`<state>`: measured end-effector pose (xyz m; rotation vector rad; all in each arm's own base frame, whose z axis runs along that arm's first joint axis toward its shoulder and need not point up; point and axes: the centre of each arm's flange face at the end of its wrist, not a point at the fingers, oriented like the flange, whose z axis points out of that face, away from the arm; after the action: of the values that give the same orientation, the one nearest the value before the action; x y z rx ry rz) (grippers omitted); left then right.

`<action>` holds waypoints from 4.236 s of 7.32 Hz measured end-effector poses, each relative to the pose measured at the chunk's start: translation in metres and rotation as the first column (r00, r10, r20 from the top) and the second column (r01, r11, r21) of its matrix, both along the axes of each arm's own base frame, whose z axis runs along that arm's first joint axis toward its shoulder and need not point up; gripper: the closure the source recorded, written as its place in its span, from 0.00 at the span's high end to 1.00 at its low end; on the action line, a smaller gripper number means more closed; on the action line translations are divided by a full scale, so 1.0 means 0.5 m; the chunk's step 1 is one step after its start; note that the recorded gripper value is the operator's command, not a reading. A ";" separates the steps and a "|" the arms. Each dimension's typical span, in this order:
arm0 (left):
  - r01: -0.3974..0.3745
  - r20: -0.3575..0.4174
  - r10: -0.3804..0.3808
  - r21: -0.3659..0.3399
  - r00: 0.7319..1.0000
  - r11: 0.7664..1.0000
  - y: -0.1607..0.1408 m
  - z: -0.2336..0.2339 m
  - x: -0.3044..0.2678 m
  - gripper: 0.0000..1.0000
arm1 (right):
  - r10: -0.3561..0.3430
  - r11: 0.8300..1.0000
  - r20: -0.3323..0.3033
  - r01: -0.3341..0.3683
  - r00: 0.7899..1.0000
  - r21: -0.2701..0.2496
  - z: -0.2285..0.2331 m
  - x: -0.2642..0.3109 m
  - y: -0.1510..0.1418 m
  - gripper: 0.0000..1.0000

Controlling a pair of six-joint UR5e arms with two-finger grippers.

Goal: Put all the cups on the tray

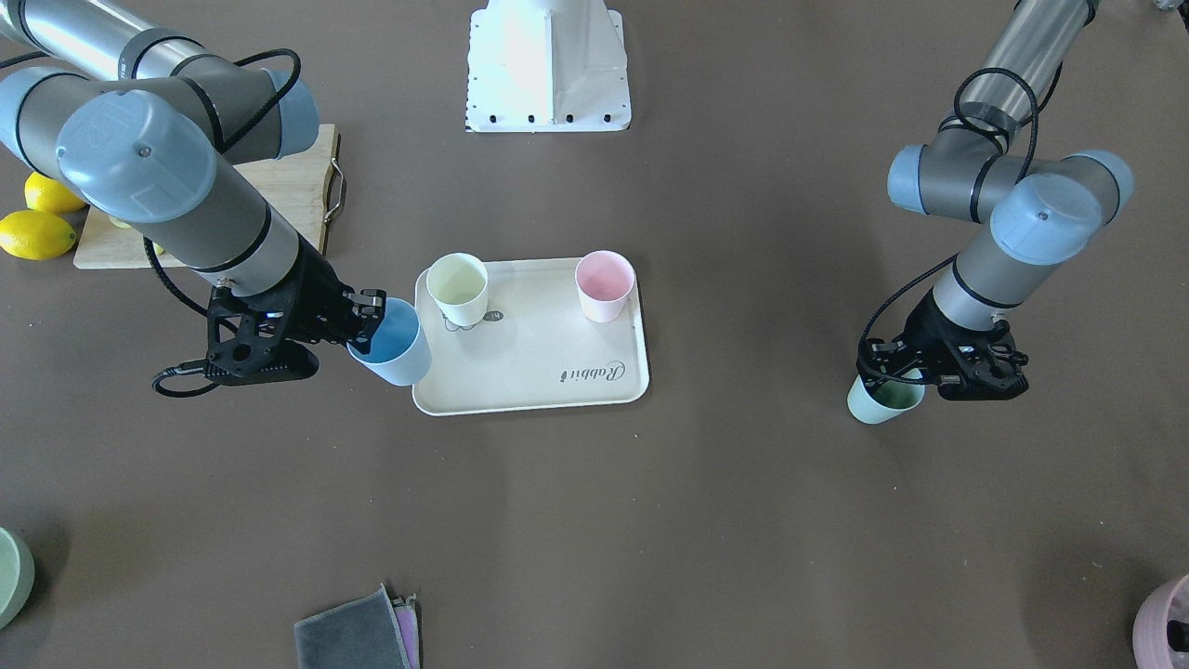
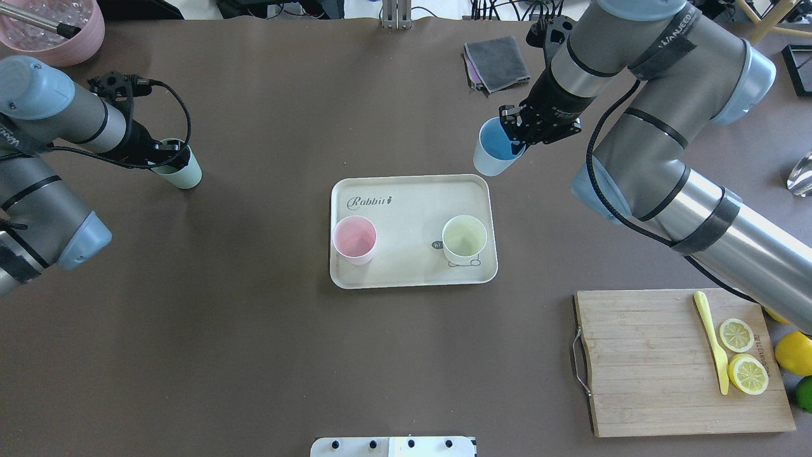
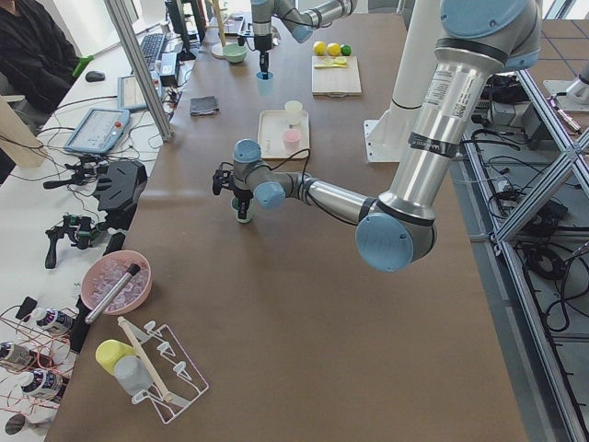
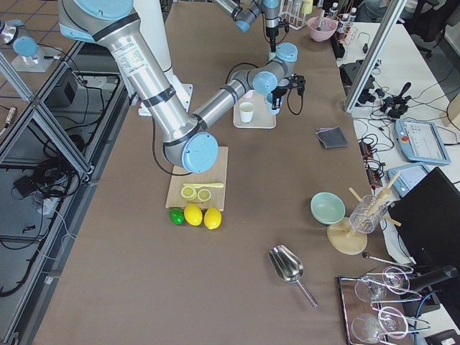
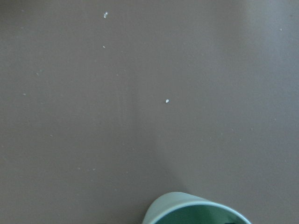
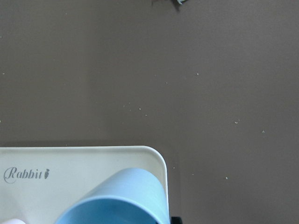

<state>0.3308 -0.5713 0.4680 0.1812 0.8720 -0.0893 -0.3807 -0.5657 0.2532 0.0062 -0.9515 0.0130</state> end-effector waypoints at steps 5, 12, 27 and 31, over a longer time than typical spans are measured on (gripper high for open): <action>0.020 -0.012 -0.021 -0.060 1.000 0.998 -0.054 -0.180 -0.050 0.00 | 0.008 0.999 -0.071 -0.006 0.997 0.032 0.010 -0.201 0.052 0.00; 0.076 -0.035 -0.083 -0.173 0.996 0.982 0.028 -0.431 0.146 0.00 | 0.065 0.997 0.025 -0.063 0.998 -0.052 -0.005 -0.067 -0.066 1.00; 0.224 -0.045 -0.224 -0.003 0.974 0.975 0.053 -0.374 -0.114 0.98 | 0.034 0.973 -0.140 -0.001 0.990 0.230 0.542 0.504 0.008 1.00; 0.227 0.063 -0.227 0.008 0.972 0.974 0.037 -0.091 -0.308 0.98 | 0.044 0.985 -0.164 -0.015 0.985 0.171 0.644 0.648 0.031 1.00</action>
<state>0.1769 -0.5528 0.4227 0.2834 0.7851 -0.2957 -0.0566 -0.5504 0.5751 0.1767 -0.7819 -0.0405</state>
